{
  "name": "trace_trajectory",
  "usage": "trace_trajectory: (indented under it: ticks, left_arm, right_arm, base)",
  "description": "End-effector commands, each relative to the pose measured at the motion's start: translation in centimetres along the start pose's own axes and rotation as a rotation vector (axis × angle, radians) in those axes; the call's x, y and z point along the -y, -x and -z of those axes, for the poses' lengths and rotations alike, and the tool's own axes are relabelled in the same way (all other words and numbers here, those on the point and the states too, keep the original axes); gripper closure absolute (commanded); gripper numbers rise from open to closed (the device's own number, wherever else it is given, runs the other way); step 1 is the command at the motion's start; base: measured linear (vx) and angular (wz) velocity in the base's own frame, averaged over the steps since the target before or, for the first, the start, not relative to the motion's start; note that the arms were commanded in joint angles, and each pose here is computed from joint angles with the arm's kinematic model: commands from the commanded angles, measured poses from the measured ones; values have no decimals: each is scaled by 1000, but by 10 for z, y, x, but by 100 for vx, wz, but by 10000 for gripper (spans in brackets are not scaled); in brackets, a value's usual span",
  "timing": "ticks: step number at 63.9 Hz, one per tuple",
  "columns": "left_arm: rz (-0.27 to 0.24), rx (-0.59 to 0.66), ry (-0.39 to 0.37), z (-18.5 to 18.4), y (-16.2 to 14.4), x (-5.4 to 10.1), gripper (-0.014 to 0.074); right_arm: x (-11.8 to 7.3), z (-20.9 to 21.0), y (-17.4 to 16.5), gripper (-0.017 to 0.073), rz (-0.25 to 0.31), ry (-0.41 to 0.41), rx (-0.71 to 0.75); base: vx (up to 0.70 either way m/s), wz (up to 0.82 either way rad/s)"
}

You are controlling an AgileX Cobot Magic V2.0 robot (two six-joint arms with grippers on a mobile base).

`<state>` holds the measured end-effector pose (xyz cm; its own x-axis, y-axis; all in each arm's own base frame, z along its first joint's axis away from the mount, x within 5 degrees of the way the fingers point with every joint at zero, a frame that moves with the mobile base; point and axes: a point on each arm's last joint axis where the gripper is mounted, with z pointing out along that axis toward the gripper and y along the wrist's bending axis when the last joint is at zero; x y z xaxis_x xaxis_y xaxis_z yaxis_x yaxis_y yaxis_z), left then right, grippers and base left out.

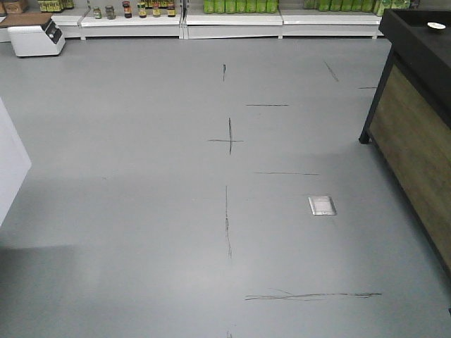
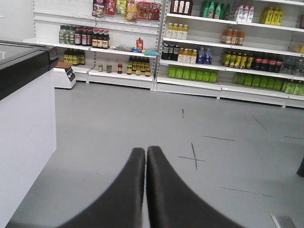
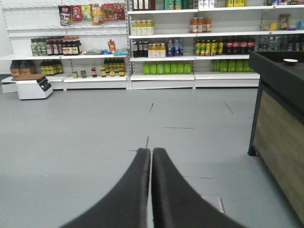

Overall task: Pick three apples into basket with both arms
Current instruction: 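Drive the base forward across the floor toward the fruit tables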

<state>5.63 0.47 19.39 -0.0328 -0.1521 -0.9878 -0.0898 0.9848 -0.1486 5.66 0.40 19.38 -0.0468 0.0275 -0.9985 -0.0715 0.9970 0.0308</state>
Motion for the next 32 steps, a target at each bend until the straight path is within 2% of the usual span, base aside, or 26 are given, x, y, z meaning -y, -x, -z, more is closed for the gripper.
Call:
trace_trajectory:
  ticks: [1,32]
  left_arm:
    - [4,69,-15,0,1,0,600]
    - [4,69,-15,0,1,0,600]
  right_arm:
    - [0,0,2,564,8,-3,62]
    - [0,0,2,564,8,-3,62]
  base:
    - [0,0]
    - [0,0]
